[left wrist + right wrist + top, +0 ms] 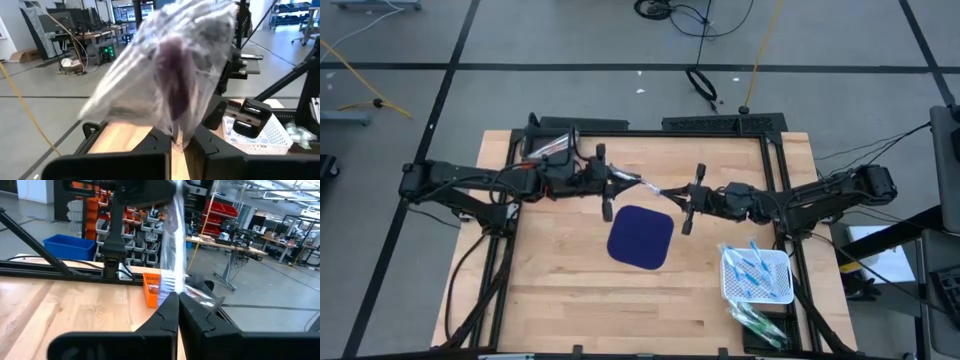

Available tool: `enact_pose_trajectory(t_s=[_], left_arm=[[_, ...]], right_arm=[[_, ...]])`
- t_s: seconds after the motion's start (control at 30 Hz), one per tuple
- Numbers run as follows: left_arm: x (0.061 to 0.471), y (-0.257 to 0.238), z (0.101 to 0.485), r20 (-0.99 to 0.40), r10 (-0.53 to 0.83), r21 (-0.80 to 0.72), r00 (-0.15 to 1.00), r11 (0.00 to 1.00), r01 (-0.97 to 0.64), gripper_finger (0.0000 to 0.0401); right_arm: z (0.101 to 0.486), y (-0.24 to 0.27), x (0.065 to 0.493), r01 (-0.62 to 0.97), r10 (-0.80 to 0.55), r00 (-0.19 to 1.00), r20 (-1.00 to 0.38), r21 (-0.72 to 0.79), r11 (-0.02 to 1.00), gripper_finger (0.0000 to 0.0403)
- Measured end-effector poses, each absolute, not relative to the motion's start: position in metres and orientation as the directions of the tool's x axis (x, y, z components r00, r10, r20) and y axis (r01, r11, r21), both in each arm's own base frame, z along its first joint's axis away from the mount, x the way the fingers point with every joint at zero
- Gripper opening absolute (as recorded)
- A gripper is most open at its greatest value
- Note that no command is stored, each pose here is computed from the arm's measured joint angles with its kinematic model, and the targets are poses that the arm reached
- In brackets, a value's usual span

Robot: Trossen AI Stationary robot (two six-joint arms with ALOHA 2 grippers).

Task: Pick & Place Toothbrushes
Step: Put the purple toothbrush into the orange bin

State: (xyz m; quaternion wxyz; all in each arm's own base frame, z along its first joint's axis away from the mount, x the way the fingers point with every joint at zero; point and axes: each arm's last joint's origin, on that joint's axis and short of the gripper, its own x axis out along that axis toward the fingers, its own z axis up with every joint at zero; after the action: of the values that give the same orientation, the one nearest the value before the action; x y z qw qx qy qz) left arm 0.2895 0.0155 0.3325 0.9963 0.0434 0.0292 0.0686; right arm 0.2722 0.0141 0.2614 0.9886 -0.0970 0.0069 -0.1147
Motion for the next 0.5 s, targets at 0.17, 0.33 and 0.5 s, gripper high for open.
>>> enact_pose_trajectory(t_s=[0.17, 0.33, 0.5], left_arm=[[0.2893, 0.0157, 0.3299, -0.082, 0.141, 0.080, 0.987, 0.988, -0.134, 0.0009], [0.2891, 0.0158, 0.3281, -0.100, 0.144, 0.077, 0.984, 0.988, -0.137, 0.0008], [0.2885, 0.0169, 0.3244, -0.139, 0.165, 0.085, 0.977, 0.984, -0.154, 0.0007]], right_arm=[[0.2600, 0.0141, 0.2722, 0.223, -0.228, 0.974, -0.004, -0.199, 0.954, 0.0002], [0.2584, 0.0140, 0.2722, 0.222, -0.231, 0.973, -0.020, -0.203, 0.954, 0.0001], [0.2547, 0.0112, 0.2718, 0.252, -0.270, 0.961, -0.059, -0.209, 0.945, 0.0019]])
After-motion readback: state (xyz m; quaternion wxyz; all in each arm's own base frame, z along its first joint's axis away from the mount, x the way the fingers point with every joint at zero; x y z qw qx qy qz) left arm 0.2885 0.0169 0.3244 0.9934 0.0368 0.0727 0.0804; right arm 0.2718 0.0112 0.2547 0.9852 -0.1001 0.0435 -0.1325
